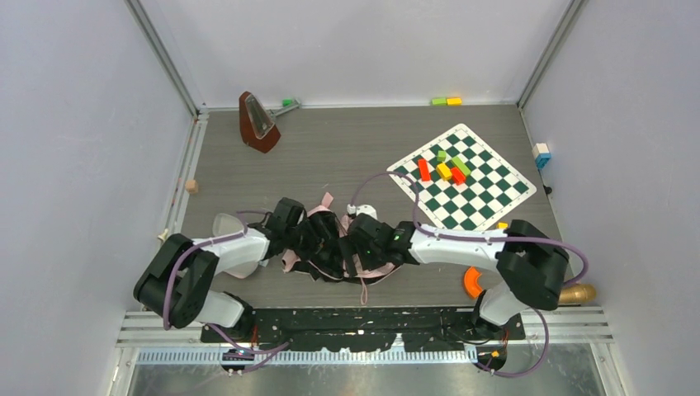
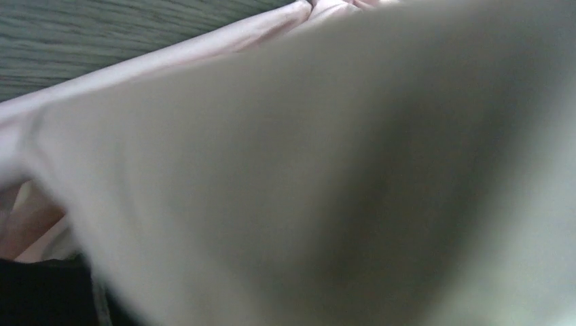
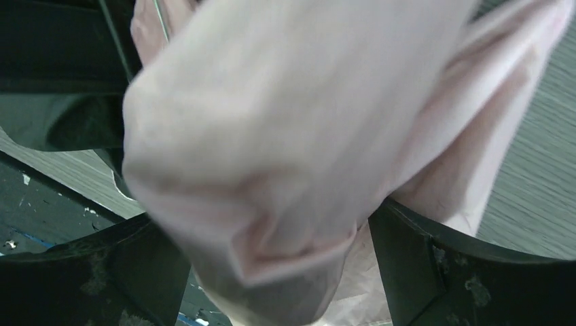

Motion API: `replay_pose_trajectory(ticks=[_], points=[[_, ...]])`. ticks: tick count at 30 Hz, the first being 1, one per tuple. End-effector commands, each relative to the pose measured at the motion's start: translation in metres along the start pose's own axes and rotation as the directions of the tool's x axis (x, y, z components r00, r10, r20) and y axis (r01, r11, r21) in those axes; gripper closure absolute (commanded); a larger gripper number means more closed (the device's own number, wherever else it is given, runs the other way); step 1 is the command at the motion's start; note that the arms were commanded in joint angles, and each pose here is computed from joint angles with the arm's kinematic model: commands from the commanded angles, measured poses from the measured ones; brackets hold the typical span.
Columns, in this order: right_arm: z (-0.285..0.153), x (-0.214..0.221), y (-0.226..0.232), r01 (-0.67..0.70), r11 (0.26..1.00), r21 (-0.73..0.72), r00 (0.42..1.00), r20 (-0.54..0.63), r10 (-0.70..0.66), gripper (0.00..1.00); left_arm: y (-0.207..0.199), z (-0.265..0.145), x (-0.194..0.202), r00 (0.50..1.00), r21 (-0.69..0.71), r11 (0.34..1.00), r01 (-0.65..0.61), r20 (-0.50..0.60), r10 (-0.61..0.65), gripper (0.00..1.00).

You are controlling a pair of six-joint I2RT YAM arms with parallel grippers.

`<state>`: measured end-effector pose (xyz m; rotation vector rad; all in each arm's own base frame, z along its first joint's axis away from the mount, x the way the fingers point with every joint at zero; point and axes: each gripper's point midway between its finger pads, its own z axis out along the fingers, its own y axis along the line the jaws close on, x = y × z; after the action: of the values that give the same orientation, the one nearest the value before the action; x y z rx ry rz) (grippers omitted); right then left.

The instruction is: Put away the umbrella

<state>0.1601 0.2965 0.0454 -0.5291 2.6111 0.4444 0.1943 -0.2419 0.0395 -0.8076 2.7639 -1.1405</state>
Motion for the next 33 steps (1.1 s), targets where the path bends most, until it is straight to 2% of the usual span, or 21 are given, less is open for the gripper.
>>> replay_pose_trajectory(ticks=[1,6,9,15,17,20,25,28,30,31,32,33], points=[[0.012,-0.003,0.005,-0.017,0.999,0.038,1.000,-0.001,0.017,0.05,-0.011,0.007,-0.008,0.996,0.036,0.998,0.046,0.076,-0.049,0.27],[0.032,-0.002,0.015,-0.041,0.999,0.000,0.999,-0.008,0.041,0.05,-0.010,0.015,0.002,0.993,0.071,0.992,0.108,0.040,-0.111,0.27],[0.037,0.000,0.017,-0.063,0.998,-0.012,0.998,-0.008,0.063,0.05,-0.002,0.022,0.010,0.994,0.044,0.993,0.111,0.018,-0.112,0.27],[0.017,-0.020,0.015,-0.146,0.986,-0.083,0.984,0.092,0.154,0.05,0.005,0.027,0.014,0.994,0.041,0.993,0.107,0.010,-0.107,0.32],[0.022,-0.015,-0.001,-0.167,0.986,0.004,0.983,0.076,0.166,0.05,0.002,0.026,0.014,0.994,0.055,0.992,0.111,0.008,-0.111,0.31],[0.031,-0.008,-0.023,-0.115,0.978,0.174,0.993,0.015,0.114,0.05,-0.006,0.022,0.015,0.994,0.074,0.992,0.104,0.012,-0.105,0.26],[0.047,0.015,-0.040,0.078,0.929,0.361,0.995,-0.080,-0.052,0.01,-0.016,0.010,0.015,0.999,0.046,0.999,0.026,0.031,-0.028,0.20],[0.047,0.034,-0.056,0.103,0.911,0.399,0.991,-0.123,-0.058,0.13,-0.018,-0.006,0.013,0.996,-0.024,0.997,-0.070,0.058,0.071,0.16],[0.045,0.044,-0.064,0.111,0.907,0.406,0.989,-0.139,-0.059,0.25,-0.025,-0.023,0.009,0.984,-0.074,0.986,-0.148,0.089,0.155,0.14],[0.043,0.046,-0.065,0.114,0.909,0.401,0.988,-0.143,-0.061,0.37,-0.035,-0.033,0.005,0.972,-0.078,0.977,-0.199,0.113,0.207,0.12],[0.042,0.051,-0.069,0.119,0.908,0.402,0.986,-0.152,-0.061,0.44,-0.041,-0.043,0.004,0.961,-0.087,0.969,-0.233,0.131,0.243,0.11],[0.041,0.053,-0.070,0.126,0.909,0.397,0.985,-0.160,-0.066,0.55,-0.045,-0.052,0.003,0.952,-0.098,0.962,-0.256,0.147,0.268,0.10]])
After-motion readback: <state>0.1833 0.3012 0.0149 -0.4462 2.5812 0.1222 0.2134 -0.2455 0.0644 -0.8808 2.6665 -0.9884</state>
